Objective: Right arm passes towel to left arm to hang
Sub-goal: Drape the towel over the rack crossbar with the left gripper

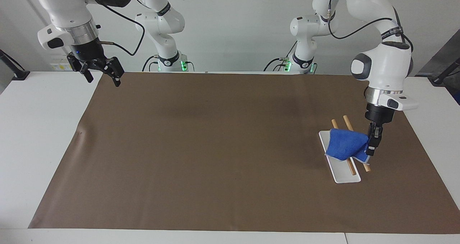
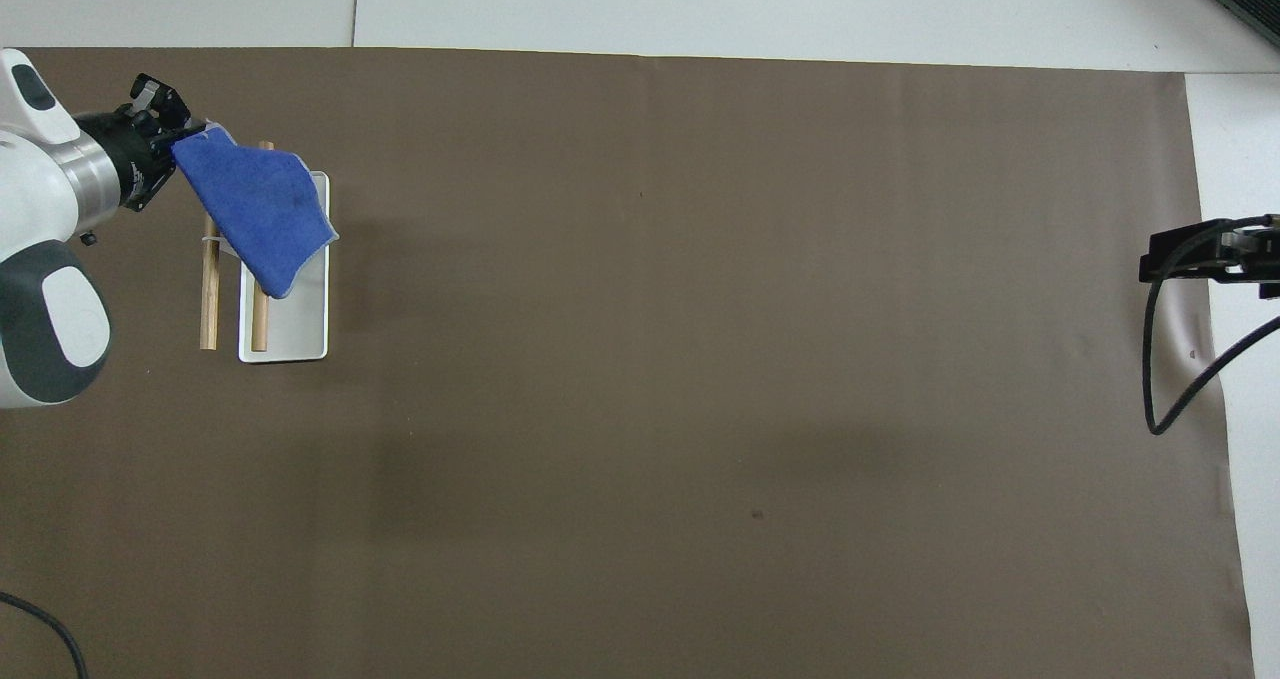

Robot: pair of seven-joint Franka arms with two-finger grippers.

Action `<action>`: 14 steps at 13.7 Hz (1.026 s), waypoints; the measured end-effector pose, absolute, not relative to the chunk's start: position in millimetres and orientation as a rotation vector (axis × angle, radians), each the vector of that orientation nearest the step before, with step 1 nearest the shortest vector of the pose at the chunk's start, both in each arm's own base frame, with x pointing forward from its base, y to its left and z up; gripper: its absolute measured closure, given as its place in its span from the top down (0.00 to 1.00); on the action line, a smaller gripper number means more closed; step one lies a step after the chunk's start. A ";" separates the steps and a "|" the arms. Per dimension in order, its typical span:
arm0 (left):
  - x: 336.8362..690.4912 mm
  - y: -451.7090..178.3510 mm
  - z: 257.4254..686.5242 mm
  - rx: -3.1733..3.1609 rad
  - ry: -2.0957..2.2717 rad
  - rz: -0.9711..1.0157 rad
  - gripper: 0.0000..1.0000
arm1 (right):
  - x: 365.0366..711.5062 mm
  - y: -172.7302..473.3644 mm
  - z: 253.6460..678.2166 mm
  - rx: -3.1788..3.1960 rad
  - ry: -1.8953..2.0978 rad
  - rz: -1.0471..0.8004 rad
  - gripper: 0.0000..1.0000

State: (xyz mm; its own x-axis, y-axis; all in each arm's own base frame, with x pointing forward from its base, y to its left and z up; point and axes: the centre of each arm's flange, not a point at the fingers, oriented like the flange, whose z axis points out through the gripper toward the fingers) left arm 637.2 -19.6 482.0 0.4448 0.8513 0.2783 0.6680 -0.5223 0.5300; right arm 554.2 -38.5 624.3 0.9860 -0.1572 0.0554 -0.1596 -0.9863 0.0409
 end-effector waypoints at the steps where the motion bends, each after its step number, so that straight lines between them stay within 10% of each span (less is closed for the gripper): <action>1: 639.5 -17.8 484.5 2.342 1.298 0.756 0.03 | 556.1 -36.2 619.4 3.094 -0.253 0.067 1.00; 14: 650.9 15.0 474.1 2.306 1.390 0.759 0.03 | 542.4 -26.5 610.6 3.112 -0.247 -0.100 1.00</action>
State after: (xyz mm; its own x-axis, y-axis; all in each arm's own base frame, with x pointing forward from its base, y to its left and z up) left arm 650.9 15.0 474.1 0.3779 0.8866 0.2667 0.7038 -0.4623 0.5395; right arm 542.4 -26.5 610.6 0.9855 -0.1580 -0.0621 -0.1569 -0.9874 0.0229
